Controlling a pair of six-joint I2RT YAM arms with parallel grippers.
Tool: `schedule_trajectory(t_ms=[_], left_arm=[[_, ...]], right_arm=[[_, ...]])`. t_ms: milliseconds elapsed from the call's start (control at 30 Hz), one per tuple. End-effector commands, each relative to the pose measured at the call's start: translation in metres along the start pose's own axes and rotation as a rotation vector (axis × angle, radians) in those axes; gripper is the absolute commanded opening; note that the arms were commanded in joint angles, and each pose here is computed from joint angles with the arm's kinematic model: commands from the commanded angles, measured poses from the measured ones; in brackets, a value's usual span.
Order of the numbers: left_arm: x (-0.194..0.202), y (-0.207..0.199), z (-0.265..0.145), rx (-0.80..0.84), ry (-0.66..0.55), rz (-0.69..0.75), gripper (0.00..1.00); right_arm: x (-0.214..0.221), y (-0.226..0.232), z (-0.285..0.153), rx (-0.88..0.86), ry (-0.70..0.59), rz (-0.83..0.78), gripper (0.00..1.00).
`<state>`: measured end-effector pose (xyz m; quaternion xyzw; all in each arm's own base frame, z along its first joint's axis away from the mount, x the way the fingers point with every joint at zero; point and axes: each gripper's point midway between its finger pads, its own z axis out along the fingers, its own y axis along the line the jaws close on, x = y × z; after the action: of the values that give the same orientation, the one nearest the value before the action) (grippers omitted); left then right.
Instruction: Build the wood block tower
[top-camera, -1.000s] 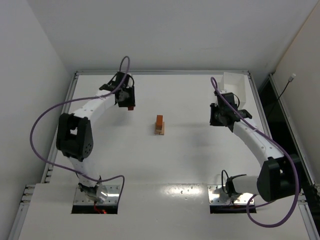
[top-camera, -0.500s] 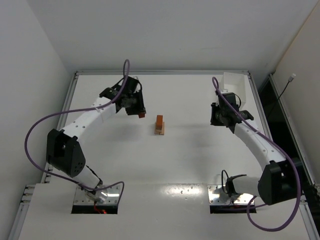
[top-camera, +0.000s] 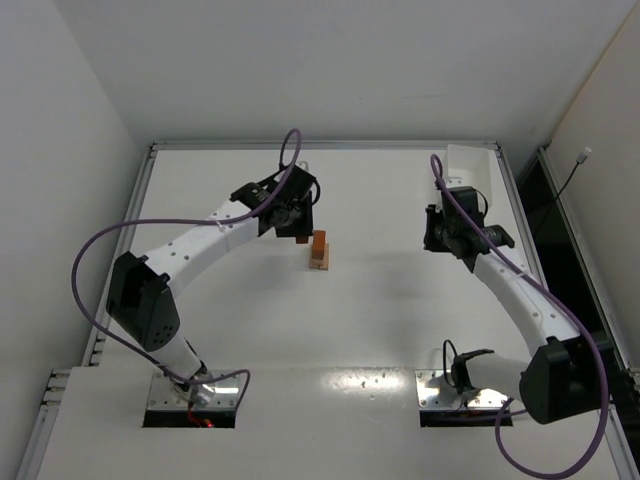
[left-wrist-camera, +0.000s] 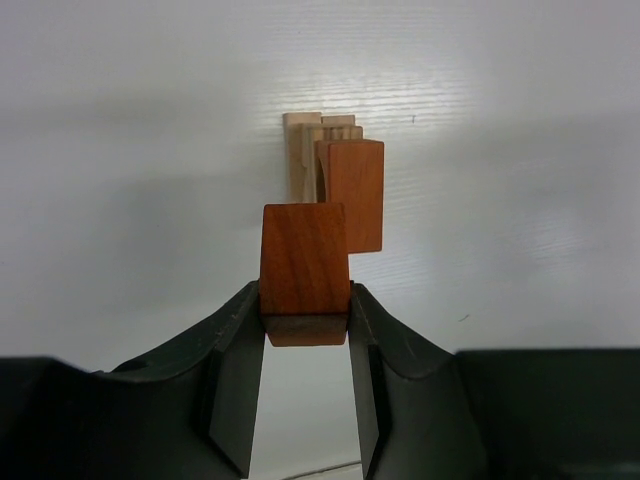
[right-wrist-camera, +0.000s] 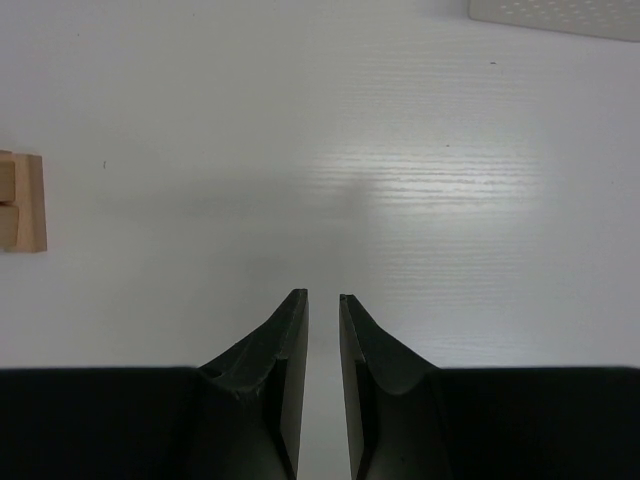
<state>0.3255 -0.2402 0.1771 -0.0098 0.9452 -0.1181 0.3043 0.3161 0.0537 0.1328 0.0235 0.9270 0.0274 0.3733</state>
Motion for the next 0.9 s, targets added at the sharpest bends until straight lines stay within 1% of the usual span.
schedule_trajectory(t_ms=[0,100,133,167,200,333,600,867], left_arm=[[-0.018,-0.015,0.002,0.005,-0.064,-0.004,0.0],[-0.025,-0.018,0.008,-0.005,-0.071,0.005,0.0],[-0.019,-0.02,0.014,-0.01,-0.055,0.016,0.0],[-0.029,-0.025,0.01,0.001,-0.085,0.009,0.0],[-0.026,-0.024,0.016,-0.008,-0.073,0.012,0.0],[-0.022,-0.036,0.018,0.0,-0.074,0.035,0.0],[-0.008,-0.033,0.032,-0.03,-0.038,0.055,0.0],[-0.002,-0.031,0.041,-0.041,-0.023,0.06,0.0]], right_arm=[[-0.006,-0.004,-0.006,0.014,-0.041,0.013,0.16],[-0.009,-0.01,-0.007,0.028,-0.051,0.029,0.16],[-0.009,-0.01,-0.007,0.028,-0.052,0.029,0.16],[-0.009,-0.013,-0.007,0.034,-0.052,0.035,0.16],[-0.005,-0.014,-0.006,0.036,-0.043,0.034,0.16],[-0.007,-0.015,-0.008,0.033,-0.051,0.043,0.16],[-0.003,-0.021,-0.009,0.037,-0.051,0.055,0.16],[0.001,-0.024,-0.01,0.045,-0.042,0.061,0.16]])
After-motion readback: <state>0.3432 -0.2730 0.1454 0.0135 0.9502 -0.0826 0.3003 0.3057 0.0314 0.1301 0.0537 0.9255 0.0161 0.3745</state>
